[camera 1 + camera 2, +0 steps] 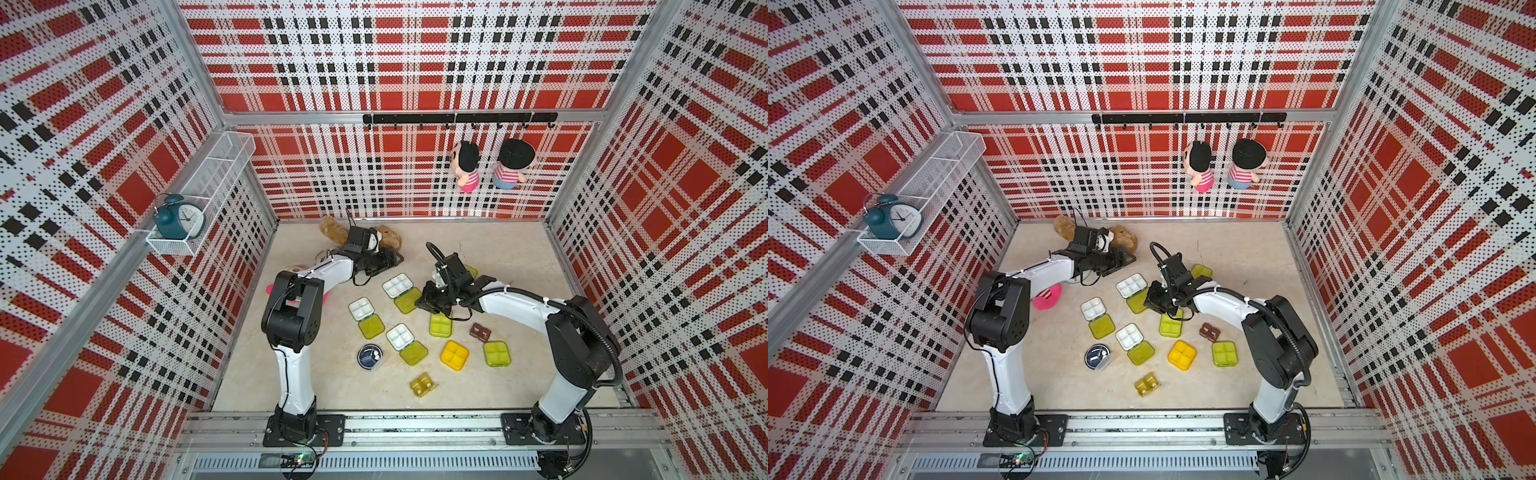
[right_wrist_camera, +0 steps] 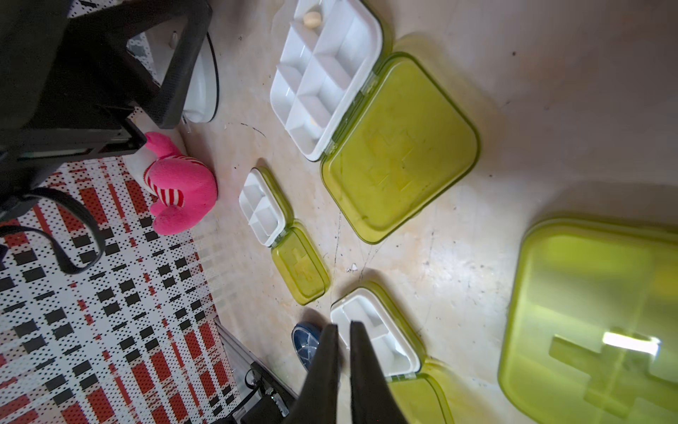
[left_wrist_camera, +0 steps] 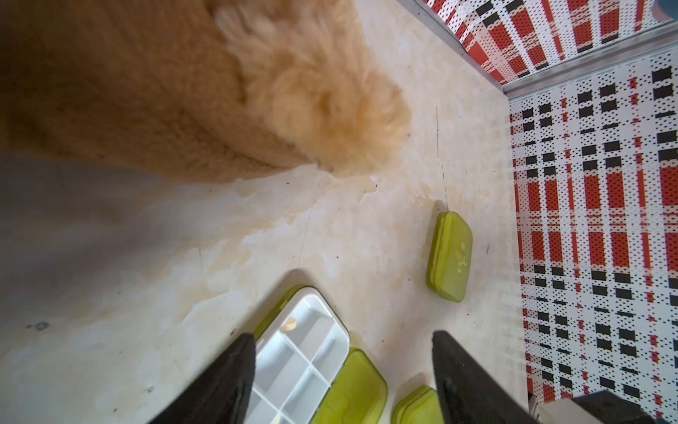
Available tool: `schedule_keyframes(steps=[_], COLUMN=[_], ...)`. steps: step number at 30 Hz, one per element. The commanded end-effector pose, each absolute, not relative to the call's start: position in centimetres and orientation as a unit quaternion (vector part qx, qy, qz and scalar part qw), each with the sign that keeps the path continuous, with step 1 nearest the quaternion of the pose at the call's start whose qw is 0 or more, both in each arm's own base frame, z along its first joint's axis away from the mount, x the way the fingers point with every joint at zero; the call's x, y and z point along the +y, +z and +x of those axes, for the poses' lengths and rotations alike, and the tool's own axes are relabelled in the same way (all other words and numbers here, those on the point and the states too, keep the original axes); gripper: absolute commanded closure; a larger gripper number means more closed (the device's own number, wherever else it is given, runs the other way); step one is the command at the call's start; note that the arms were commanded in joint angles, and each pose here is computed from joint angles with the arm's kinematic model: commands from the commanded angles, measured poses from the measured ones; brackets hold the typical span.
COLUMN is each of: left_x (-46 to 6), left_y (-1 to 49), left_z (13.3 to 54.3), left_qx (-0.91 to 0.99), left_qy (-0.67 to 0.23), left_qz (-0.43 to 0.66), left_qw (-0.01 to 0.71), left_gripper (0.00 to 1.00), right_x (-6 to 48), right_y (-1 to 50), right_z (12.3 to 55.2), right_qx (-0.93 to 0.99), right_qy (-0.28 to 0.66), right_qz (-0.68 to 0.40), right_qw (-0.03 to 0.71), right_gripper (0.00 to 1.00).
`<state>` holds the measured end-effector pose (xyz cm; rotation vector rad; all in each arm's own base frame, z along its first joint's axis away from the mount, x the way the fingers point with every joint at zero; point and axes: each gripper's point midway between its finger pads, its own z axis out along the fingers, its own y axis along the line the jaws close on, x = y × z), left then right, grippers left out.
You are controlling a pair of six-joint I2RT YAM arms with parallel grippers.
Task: Close pillboxes
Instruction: Close the lid on the pillbox.
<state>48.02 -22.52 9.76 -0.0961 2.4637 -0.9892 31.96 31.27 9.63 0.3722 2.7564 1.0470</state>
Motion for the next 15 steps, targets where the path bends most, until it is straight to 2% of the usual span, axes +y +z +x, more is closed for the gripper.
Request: schedule_keyframes(steps=[1,7,12,15], left_x=[-22.0,-22.3,-22.1,-20.5], left_y=[9.0,7.7,6.9,6.2], left_z=[48.5,49.1,48.7,49.1], left_qx=[0.895,0.892,0.896,0.899], left_qy=[-0.374,-0.384,-0.378,-0.369], left_qz=[-0.031,-0.041,-0.041,-0.054], left_qw=[0.241,0.233,0.229,0.231], left_gripper=[0.23,0.23,0.23,0.23], right_x=[30.7,31.3,31.7,32.0], right_y=[7.9,7.5,5.7,5.3], right_z=[31.6,32.0,32.3,33.0], right_qx=[0.934,0.927,0.931,0.933], right_qy=[0.313,0.326,0.324,0.323], right_qz=[0.154,0.169,0.161,0.155], right_qw=[0.072,0.073,0.044,0.043], right_gripper=[0.88,0.88,0.89,0.88])
